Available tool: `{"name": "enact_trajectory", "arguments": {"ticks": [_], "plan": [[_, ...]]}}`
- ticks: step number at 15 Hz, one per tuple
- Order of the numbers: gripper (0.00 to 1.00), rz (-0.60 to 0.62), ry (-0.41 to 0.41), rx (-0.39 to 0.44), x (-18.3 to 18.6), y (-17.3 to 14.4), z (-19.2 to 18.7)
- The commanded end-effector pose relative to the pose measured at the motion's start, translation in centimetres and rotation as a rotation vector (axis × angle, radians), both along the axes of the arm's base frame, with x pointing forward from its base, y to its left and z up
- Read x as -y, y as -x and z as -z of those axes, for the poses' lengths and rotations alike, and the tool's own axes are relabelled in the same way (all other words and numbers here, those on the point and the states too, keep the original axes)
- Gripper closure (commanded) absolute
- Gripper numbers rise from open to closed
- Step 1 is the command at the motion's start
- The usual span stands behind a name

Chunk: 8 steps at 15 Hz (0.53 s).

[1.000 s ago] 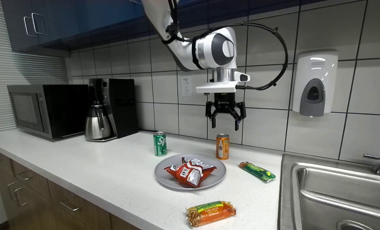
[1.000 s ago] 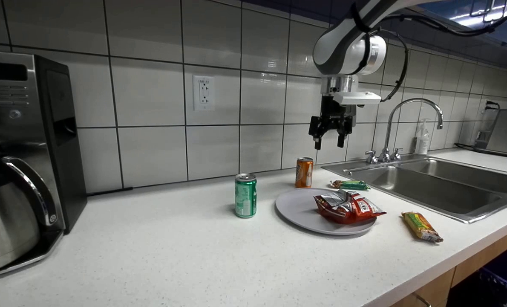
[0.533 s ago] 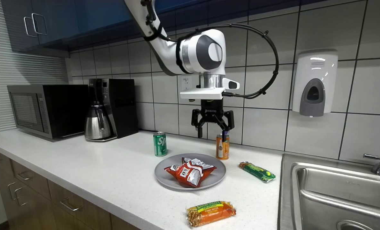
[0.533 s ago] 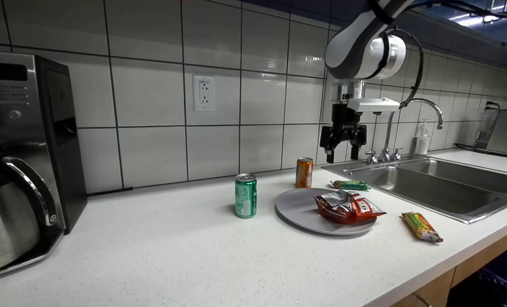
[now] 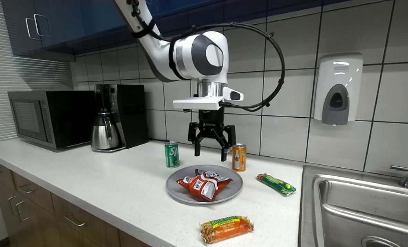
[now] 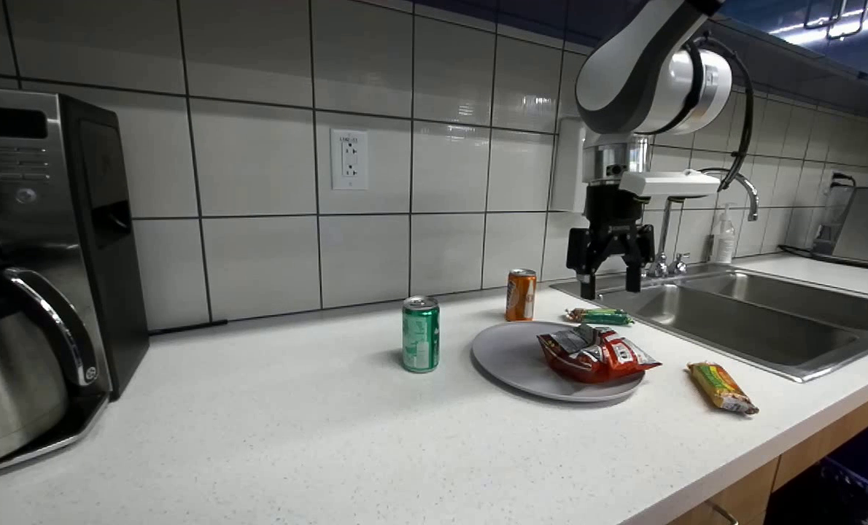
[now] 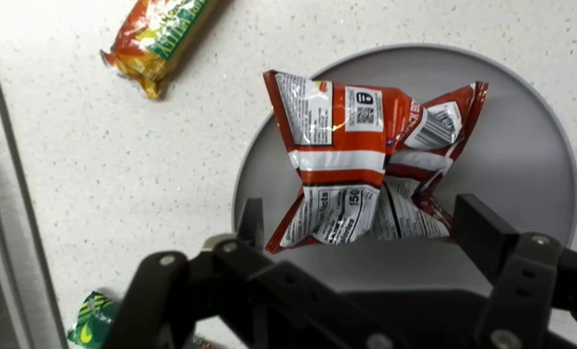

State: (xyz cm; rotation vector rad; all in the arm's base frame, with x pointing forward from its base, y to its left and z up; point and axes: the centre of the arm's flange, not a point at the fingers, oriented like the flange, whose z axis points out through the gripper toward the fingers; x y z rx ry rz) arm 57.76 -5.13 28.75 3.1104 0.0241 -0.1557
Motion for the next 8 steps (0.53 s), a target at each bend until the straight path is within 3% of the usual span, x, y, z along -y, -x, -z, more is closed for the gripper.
{"name": "enact_trajectory", "arguments": {"ticks": [1, 8], "plan": [[0.0, 0.024, 0.013, 0.001, -1.0, 3.1, -0.5], [0.0, 0.053, 0.013, -0.015, -0.8, 3.0, 0.6]]}}
